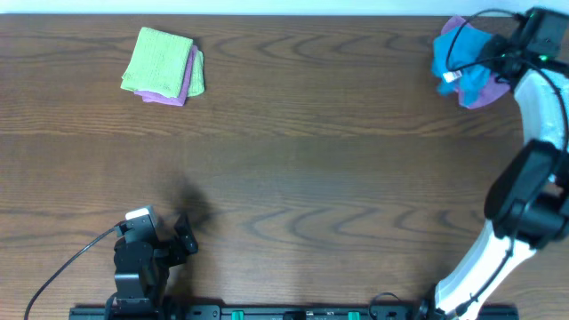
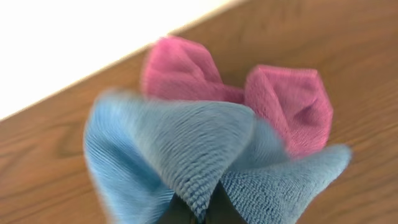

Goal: Fold the cloth
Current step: 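Reach the right gripper to the blue cloth on the pink cloth and grasp it, then lift the blue cloth with the right gripper and drag it to table center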

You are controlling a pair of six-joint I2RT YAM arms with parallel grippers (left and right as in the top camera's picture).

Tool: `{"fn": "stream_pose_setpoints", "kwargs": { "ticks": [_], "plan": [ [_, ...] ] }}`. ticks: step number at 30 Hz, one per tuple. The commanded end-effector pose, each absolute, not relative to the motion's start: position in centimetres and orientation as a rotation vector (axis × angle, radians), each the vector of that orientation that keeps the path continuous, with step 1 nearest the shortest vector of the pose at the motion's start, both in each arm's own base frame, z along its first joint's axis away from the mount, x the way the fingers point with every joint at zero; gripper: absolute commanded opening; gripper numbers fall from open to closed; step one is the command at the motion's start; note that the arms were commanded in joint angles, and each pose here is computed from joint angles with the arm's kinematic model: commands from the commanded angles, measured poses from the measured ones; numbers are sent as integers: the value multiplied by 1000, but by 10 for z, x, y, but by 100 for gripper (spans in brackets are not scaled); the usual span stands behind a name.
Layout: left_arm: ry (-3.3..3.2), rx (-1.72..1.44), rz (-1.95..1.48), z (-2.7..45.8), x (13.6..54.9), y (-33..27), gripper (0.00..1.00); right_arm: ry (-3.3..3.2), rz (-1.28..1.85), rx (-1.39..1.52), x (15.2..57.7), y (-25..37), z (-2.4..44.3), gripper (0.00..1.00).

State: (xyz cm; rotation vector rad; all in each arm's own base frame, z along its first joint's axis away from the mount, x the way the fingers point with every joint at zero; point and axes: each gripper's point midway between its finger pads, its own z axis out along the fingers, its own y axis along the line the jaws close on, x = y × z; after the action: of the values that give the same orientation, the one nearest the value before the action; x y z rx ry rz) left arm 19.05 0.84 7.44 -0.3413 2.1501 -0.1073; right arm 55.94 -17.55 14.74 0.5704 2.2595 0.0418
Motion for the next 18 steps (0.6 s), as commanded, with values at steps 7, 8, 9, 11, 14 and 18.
{"fn": "stream_pose_setpoints", "kwargs": {
  "ticks": [7, 8, 9, 11, 14, 18],
  "plan": [
    [2161, -319, -95, 70, 190, 8, 95, 2320, 37, 264, 525, -95, 229, 1],
    [2161, -319, -95, 70, 190, 8, 96, 2347, 47, 221, 517, -82, 231, 1],
    [2161, -319, -95, 70, 190, 8, 95, 2371, 57, 182, 511, -71, 233, 1],
    [2161, -319, -95, 70, 190, 8, 95, 2430, 78, 105, 493, -46, 235, 1],
    [2161, -319, -95, 70, 190, 8, 96, 2494, 100, 18, 470, -17, 238, 1],
    [2161, -319, -95, 70, 190, 8, 96, 2571, 159, -119, 439, 16, 240, 2]
  ]
}}
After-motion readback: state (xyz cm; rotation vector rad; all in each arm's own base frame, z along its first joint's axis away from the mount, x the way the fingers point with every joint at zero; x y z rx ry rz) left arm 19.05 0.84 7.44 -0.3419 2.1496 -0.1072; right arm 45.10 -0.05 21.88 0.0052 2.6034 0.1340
